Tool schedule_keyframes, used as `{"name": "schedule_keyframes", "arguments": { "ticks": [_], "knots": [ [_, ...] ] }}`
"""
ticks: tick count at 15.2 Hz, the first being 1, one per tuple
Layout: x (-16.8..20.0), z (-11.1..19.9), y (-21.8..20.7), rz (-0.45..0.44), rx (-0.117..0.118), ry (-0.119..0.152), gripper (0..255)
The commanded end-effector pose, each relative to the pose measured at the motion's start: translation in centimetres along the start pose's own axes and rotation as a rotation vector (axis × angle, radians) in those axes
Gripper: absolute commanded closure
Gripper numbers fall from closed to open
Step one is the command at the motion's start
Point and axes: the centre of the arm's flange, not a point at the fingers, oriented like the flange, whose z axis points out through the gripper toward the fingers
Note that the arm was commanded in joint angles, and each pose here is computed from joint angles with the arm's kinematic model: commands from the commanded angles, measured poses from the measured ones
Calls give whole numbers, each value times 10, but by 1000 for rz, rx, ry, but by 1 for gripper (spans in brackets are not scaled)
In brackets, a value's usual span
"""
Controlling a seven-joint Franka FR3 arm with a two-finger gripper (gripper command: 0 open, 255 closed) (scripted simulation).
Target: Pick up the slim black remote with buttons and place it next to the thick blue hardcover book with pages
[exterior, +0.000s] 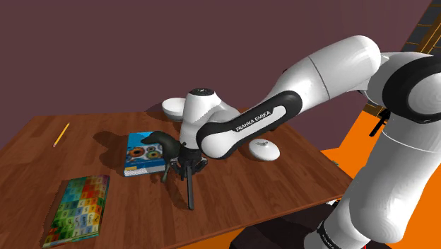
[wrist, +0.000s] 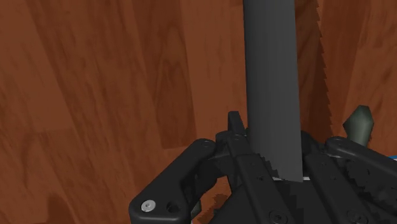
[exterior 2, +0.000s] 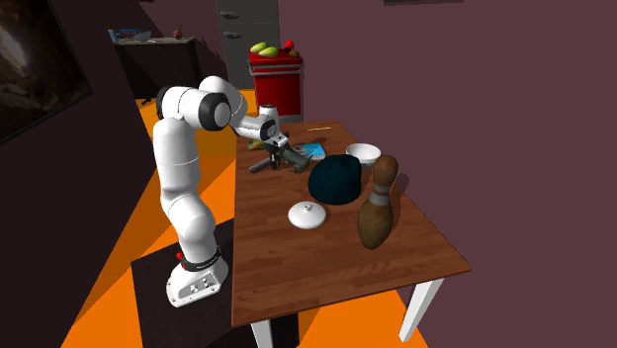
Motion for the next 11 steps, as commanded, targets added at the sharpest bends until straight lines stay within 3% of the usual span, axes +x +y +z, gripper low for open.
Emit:
{"name": "schedule_keyframes", "arguments": {
  "ticks": [1, 2, 7, 11],
  "knots": [
    [1, 9, 5, 6, -14, -13, 255],
    [0, 8, 4, 6, -14, -13, 0],
    [1, 9, 5, 6, -14, -13, 0],
    [1, -41, 4, 6, -14, -13, 0]
  ]
}}
